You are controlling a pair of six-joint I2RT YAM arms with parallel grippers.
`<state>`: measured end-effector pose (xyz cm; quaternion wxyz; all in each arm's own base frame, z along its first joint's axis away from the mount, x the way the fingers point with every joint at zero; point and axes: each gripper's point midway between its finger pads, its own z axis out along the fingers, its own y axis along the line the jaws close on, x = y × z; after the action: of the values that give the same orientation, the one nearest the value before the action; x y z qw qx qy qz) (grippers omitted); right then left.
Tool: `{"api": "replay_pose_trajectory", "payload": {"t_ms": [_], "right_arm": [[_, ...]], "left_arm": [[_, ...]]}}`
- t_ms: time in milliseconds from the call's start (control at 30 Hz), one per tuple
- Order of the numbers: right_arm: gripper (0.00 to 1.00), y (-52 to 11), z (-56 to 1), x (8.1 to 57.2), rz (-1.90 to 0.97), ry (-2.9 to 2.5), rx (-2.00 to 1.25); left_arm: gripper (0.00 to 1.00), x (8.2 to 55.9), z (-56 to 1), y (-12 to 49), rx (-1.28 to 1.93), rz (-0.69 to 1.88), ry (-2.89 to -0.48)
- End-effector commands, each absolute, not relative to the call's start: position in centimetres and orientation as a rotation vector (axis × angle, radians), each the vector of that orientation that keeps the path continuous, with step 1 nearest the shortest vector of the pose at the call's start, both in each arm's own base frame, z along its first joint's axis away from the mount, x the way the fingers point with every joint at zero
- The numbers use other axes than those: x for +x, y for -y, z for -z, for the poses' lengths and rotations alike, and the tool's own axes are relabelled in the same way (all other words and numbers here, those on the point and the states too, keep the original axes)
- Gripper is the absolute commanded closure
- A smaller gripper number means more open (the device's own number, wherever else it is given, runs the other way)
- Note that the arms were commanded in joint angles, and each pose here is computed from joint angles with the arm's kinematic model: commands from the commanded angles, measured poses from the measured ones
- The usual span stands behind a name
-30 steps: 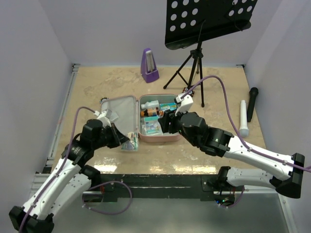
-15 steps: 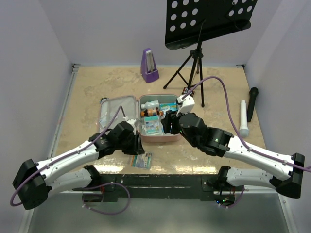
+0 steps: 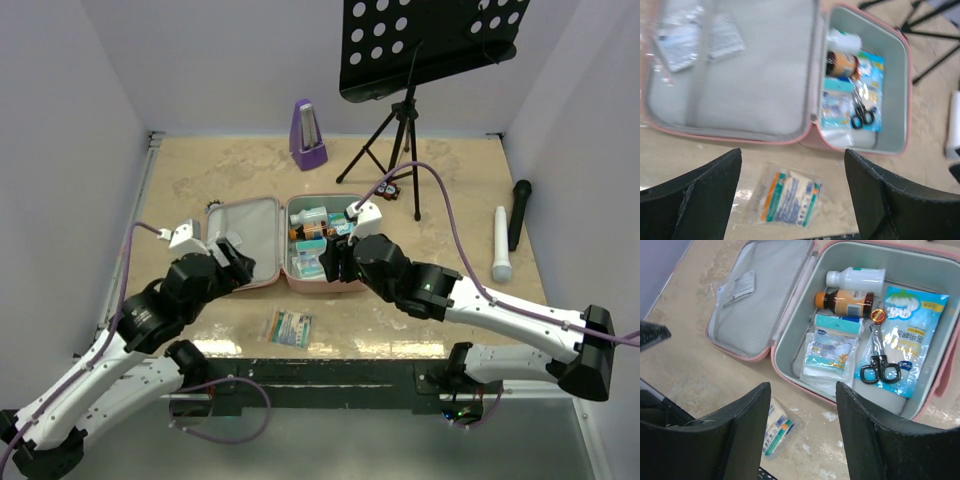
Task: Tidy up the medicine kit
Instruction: Adjust the medicine box at the center of the board.
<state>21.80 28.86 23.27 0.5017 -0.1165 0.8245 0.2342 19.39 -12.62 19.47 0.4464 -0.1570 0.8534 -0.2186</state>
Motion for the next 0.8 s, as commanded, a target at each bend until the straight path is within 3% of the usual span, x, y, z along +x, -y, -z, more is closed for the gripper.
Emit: {"api": "replay_pose_trajectory", "payload": {"t_ms": [0,300,567,767], "right_arm": [[0.41,-30.6,-24.6,21.8,-0.653,-1.94,-0.315],[0.41,-31.9,-24.5,21.8,-0.669,-1.932,-0.385],[0.41,-32.7,-23.2,21.4,-0.702,-1.936,-0.424],[0.41,-32.4,-21.9,21.0,-0.707,-1.944,-0.437]], "left_arm": [[0.12,20.0,-19.2,6.5,-0.653,0.226,-2.039],[0.11,22.6,-14.5,3.1,-0.793,0.098,-2.083],[0.12,25.7,-13.6,1.8,-0.911,0.213,-2.106],[0.29,26.2,-13.6,6.5,-0.696,0.505,-2.157]]}}
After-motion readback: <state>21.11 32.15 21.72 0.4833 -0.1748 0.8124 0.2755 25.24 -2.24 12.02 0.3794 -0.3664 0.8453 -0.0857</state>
